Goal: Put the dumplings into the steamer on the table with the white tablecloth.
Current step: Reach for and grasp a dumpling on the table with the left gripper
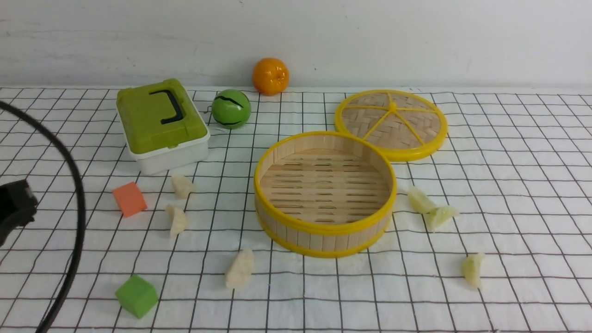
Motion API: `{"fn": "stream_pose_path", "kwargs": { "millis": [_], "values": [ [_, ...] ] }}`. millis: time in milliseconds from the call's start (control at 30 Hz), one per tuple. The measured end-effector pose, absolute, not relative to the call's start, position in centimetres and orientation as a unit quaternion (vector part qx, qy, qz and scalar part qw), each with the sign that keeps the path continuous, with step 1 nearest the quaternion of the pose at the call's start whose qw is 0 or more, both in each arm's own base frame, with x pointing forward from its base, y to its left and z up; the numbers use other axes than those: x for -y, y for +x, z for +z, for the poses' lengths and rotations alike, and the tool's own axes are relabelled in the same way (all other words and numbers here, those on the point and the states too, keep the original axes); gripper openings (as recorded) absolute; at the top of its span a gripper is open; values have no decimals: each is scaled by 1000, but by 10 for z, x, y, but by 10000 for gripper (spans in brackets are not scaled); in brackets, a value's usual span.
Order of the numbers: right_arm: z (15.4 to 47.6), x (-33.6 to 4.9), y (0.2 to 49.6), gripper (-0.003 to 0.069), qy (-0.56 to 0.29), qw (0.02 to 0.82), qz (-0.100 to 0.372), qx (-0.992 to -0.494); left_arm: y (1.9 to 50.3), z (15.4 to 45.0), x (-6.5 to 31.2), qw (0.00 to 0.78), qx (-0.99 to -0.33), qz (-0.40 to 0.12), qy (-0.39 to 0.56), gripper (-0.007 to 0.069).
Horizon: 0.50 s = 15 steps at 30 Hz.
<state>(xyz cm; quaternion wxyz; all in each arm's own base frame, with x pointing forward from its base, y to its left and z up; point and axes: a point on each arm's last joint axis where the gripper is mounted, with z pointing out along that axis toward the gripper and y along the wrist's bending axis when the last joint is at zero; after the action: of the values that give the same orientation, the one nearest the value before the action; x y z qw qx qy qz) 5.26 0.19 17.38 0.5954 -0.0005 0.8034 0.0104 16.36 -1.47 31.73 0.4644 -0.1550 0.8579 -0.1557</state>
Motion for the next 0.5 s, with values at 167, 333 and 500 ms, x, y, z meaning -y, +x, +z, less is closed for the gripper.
{"fn": "stream_pose_path", "kwargs": {
  "millis": [167, 333, 500],
  "values": [
    [190, -1, 57, 239, 5, 676, 7, -737, 192, 310, 21, 417, -878, -176, -153, -13],
    [227, 2, 52, 239, 22, 813, 7, -581, 221, 299, 30, 376, -890, -209, -150, -13],
    [254, 5, 37, 239, 72, 897, 82, -429, 250, 288, 41, 338, -900, -250, -117, -13]
  ]
}}
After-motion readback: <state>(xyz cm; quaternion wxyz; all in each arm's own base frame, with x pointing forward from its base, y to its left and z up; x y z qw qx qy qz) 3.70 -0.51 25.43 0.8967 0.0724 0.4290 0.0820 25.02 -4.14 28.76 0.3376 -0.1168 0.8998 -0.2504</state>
